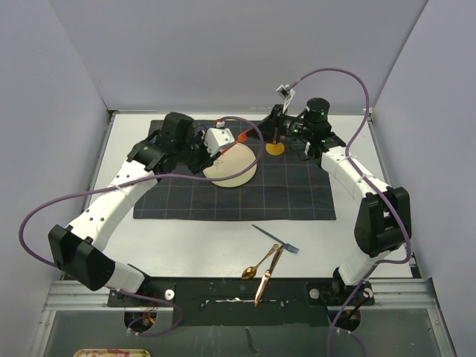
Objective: Set the dinner table for one person
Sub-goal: Adjust the fork.
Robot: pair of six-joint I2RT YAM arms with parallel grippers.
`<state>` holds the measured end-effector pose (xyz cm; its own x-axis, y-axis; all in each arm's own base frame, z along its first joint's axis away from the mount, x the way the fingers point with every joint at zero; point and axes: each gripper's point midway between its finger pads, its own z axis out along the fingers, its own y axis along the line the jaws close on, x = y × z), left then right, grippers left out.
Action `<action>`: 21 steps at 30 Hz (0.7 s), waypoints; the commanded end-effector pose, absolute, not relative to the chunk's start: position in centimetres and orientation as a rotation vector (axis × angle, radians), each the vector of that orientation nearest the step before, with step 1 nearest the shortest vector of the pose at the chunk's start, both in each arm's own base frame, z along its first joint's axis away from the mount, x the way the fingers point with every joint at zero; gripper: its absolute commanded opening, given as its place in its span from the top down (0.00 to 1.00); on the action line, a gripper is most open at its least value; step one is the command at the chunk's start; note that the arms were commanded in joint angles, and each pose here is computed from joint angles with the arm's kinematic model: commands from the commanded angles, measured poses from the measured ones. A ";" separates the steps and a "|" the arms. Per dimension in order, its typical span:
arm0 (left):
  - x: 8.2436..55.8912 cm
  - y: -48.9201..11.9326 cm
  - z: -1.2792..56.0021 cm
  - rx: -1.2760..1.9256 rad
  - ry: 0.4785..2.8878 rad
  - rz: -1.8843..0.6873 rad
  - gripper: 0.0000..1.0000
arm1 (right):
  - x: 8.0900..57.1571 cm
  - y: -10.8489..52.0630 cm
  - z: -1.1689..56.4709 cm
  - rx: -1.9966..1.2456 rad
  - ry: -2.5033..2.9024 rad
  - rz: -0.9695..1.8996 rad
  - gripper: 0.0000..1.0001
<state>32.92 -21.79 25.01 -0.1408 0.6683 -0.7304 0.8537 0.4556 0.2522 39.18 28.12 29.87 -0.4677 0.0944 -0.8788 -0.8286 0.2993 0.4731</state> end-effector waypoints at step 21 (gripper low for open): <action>32.3 -22.6 26.2 1.287 1.829 -0.260 1.00 | 39.2 27.8 32.8 -0.709 1.591 1.263 0.97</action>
